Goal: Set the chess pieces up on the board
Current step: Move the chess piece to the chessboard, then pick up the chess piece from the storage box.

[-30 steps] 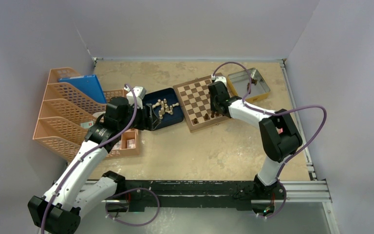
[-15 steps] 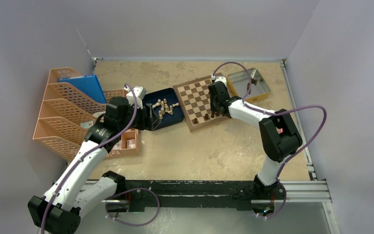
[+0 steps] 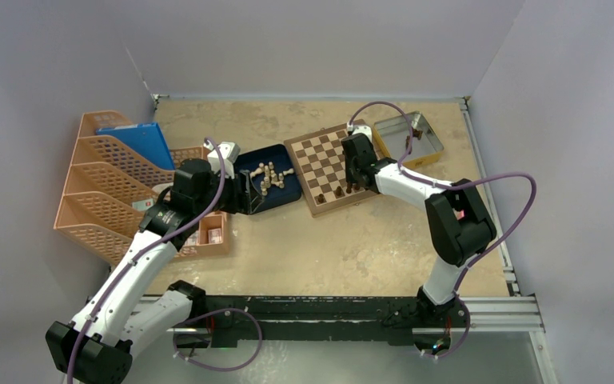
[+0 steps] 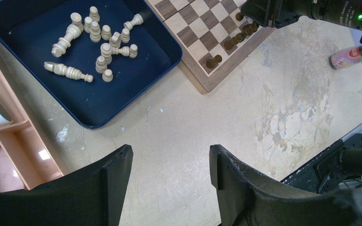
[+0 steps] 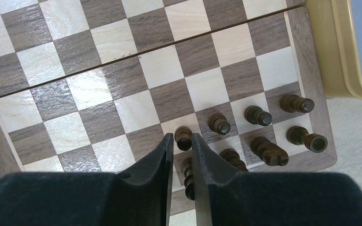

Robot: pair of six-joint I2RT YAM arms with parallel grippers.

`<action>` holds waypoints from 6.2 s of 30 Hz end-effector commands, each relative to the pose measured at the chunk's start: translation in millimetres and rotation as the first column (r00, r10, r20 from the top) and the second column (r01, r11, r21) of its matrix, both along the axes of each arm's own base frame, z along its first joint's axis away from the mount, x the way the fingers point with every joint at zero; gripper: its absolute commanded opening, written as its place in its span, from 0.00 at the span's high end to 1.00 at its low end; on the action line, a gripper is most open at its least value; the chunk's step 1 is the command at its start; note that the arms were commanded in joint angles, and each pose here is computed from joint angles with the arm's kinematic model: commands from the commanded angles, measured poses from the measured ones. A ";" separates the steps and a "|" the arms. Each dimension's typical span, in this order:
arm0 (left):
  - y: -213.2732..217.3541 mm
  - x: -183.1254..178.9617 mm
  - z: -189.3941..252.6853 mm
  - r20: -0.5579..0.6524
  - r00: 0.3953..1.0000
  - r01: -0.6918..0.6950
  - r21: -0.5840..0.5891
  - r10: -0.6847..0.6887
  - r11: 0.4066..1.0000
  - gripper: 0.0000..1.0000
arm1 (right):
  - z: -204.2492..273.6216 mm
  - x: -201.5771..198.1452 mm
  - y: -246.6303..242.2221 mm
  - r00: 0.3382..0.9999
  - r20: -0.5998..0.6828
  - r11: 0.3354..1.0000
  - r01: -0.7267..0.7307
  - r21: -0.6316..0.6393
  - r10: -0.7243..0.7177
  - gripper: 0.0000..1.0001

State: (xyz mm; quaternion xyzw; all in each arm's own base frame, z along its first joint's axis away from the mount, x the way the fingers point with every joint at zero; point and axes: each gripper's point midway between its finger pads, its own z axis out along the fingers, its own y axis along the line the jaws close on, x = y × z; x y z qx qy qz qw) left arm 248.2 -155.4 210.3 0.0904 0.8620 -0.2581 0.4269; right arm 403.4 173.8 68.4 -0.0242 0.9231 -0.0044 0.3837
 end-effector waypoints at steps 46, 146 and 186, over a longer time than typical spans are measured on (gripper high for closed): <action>-2.9 -1.9 11.8 0.087 0.996 0.033 0.010 -0.034 0.999 0.24 | 38.3 154.6 -195.2 0.917 0.160 0.925 0.376 -0.052 -0.364 0.72; -100.5 45.8 163.1 0.037 0.959 0.270 -0.425 -0.282 0.864 0.48 | 273.8 -99.3 136.9 0.264 0.825 0.599 -0.793 -0.110 0.500 0.82; -93.7 68.7 125.9 -0.016 0.968 0.235 -0.290 -0.250 0.928 1.00 | 209.9 -81.8 151.2 0.383 0.692 0.618 -0.777 -0.118 0.612 0.82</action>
